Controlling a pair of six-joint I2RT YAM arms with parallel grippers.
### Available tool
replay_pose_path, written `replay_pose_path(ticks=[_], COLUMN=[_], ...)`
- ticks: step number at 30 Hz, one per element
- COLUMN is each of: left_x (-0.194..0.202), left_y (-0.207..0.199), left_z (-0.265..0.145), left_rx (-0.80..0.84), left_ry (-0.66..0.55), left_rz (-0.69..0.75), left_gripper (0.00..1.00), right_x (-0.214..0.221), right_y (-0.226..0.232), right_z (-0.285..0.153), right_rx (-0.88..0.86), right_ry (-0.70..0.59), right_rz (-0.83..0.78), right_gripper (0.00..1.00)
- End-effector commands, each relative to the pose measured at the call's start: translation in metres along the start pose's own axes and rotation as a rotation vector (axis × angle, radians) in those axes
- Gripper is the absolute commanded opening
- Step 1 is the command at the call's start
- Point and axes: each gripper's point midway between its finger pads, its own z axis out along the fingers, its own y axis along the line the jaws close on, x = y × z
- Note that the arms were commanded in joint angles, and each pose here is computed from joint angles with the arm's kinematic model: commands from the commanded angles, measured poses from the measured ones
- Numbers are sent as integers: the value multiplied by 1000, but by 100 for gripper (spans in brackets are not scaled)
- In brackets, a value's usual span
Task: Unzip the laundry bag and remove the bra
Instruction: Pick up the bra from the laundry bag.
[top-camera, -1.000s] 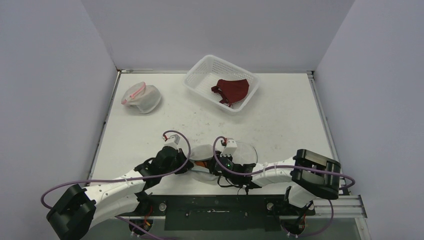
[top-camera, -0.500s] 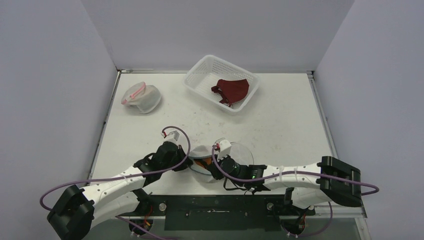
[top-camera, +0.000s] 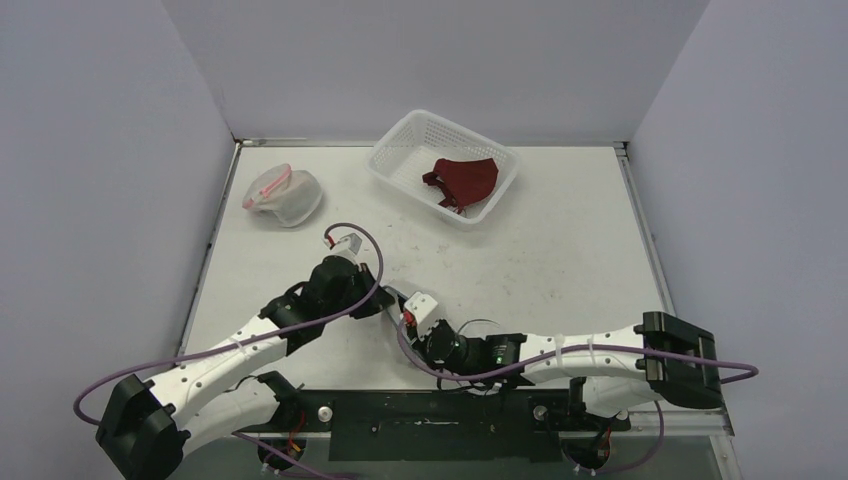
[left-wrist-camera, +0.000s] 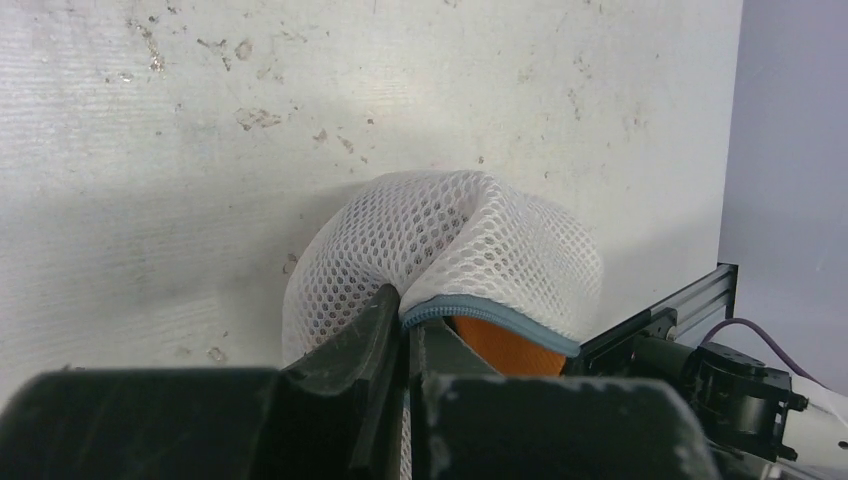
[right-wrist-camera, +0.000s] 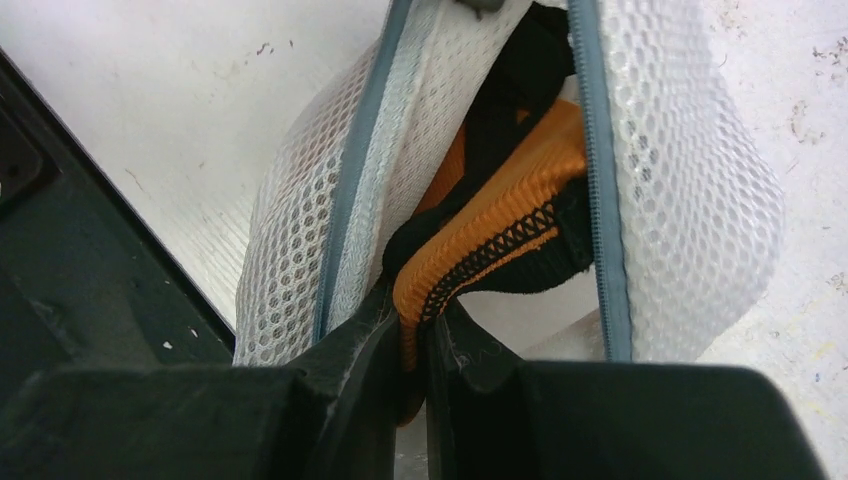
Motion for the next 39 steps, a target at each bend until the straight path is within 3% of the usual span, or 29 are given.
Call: replay_pose_path(ticks=[1, 7, 17, 22, 32, 39], left_x=[-35, -25, -7, -6, -3, 5], left_y=[-27, -14, 12, 13, -2, -6], left_z=[-10, 2, 17, 19, 14, 6], left_rx=[48, 9, -23, -14, 114, 181], left_ry=[-94, -67, -62, -65, -116, -117], left_rz=[21, 21, 0, -12, -46, -52], left_gripper=[1, 0, 0, 0, 0, 0], right_x=[-7, -34, -82, -87, -79, -97], right_y=[16, 18, -3, -15, -52, -60], right_z=[-3, -19, -63, -71, -73, -74], right_rx=[-23, 10, 15, 39, 46, 15], right_ry=[-4, -126, -402, -457, -634, -667], right_rz=[-94, -74, 207, 321, 766, 813], right_gripper=[5, 5, 5, 5, 5, 5])
